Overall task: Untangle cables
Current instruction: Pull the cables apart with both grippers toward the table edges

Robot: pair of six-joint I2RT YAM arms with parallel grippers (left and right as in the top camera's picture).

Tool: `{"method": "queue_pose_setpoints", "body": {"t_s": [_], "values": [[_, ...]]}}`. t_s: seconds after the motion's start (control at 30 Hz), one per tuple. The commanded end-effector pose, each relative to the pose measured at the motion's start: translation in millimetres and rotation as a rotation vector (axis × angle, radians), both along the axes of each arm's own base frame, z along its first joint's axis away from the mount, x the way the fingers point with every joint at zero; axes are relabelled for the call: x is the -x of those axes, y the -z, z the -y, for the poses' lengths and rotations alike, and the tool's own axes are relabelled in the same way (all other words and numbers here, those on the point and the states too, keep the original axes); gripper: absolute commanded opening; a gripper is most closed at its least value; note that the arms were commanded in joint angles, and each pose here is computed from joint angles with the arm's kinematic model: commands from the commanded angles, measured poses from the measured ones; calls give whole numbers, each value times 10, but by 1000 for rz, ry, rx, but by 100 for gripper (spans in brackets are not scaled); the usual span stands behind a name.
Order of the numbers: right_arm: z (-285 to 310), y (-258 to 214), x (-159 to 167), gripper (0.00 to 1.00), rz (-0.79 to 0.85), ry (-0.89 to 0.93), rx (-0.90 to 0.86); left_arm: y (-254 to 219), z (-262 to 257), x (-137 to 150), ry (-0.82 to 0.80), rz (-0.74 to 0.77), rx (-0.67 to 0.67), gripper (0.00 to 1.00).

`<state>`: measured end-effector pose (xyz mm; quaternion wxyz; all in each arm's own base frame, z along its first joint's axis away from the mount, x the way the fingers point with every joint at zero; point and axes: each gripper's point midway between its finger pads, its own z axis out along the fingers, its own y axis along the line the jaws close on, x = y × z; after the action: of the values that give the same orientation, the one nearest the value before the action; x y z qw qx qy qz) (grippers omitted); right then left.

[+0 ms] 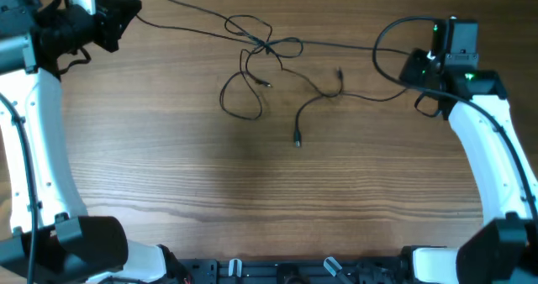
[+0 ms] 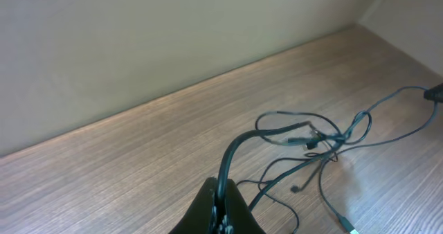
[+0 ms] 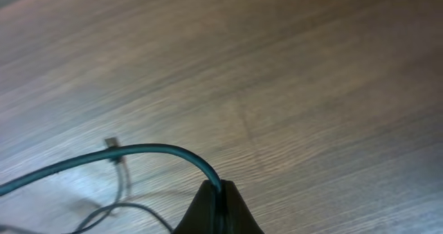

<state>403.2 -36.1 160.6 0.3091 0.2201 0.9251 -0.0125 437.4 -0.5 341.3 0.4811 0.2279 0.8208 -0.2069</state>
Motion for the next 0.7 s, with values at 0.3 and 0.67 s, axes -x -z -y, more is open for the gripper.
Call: {"method": "queue_pose_setpoints", "body": {"t_s": [0.3, 0.67], "values": [[694, 395, 76, 4, -98, 195, -7, -253, -414, 157, -135, 58, -51, 4], [800, 642, 87, 4, -154, 222, -14, -507, -770, 371, -244, 120, -86, 4]]}}
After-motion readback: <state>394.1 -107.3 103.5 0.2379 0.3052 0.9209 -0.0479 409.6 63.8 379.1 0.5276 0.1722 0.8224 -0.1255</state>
